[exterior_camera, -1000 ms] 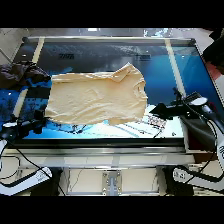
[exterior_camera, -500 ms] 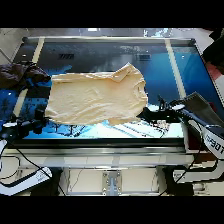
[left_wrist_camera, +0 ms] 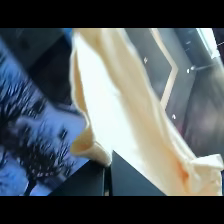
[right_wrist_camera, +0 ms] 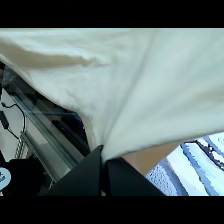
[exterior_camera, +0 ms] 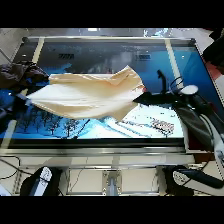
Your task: Fold the shirts.
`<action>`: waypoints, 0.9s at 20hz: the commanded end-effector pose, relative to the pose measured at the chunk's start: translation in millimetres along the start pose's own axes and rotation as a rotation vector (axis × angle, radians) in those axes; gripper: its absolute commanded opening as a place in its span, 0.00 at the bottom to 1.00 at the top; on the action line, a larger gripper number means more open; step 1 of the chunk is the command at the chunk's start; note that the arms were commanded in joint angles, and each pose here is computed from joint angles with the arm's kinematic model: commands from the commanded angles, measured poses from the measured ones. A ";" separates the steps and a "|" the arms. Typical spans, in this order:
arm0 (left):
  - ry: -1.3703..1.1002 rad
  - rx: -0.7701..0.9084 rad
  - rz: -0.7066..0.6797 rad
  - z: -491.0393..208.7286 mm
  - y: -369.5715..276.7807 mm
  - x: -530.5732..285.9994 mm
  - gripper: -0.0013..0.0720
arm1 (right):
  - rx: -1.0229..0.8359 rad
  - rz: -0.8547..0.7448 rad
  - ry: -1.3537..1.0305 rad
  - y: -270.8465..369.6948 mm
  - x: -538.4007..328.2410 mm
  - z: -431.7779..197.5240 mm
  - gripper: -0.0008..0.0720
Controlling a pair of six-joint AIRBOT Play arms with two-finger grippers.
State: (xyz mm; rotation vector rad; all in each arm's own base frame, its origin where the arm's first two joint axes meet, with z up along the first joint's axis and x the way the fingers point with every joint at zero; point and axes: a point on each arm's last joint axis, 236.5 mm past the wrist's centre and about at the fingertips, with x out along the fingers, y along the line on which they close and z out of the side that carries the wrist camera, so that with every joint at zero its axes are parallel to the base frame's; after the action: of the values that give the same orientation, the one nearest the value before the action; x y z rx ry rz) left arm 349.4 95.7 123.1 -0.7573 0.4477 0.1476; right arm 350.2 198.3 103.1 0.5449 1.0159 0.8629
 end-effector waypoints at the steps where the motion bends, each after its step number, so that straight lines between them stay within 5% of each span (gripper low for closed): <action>1: -0.246 0.431 0.048 56.3 -77.9 -121.4 0.03 | -0.320 -0.099 -0.087 110.2 -91.4 0.0 0.03; 4: -0.471 0.605 0.263 102.0 -116.2 -228.5 0.02 | -0.655 -0.208 -0.434 218.8 -186.6 11.8 0.03; 8: -0.484 0.807 0.119 119.0 -203.0 -266.7 0.02 | -0.840 -0.341 -0.755 301.7 -280.8 6.5 0.03; 13: -0.007 0.706 -0.194 80.0 -215.8 -124.4 0.02 | -0.586 -0.611 -0.518 166.7 -247.3 52.8 0.03; 15: 0.208 0.698 -0.164 51.1 -191.0 -41.6 0.02 | -0.448 -0.604 -0.328 92.6 -193.3 61.8 0.03; 18: 0.430 0.694 0.058 15.3 -115.1 68.1 0.03 | -0.305 -0.647 -0.167 -21.5 -127.0 74.4 0.03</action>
State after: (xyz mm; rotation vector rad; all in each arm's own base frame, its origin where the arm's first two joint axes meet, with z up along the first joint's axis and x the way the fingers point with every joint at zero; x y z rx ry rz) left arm 398.1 14.2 278.1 -0.1216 0.6127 -0.1734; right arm 344.3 93.5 274.5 0.0009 0.6315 0.4264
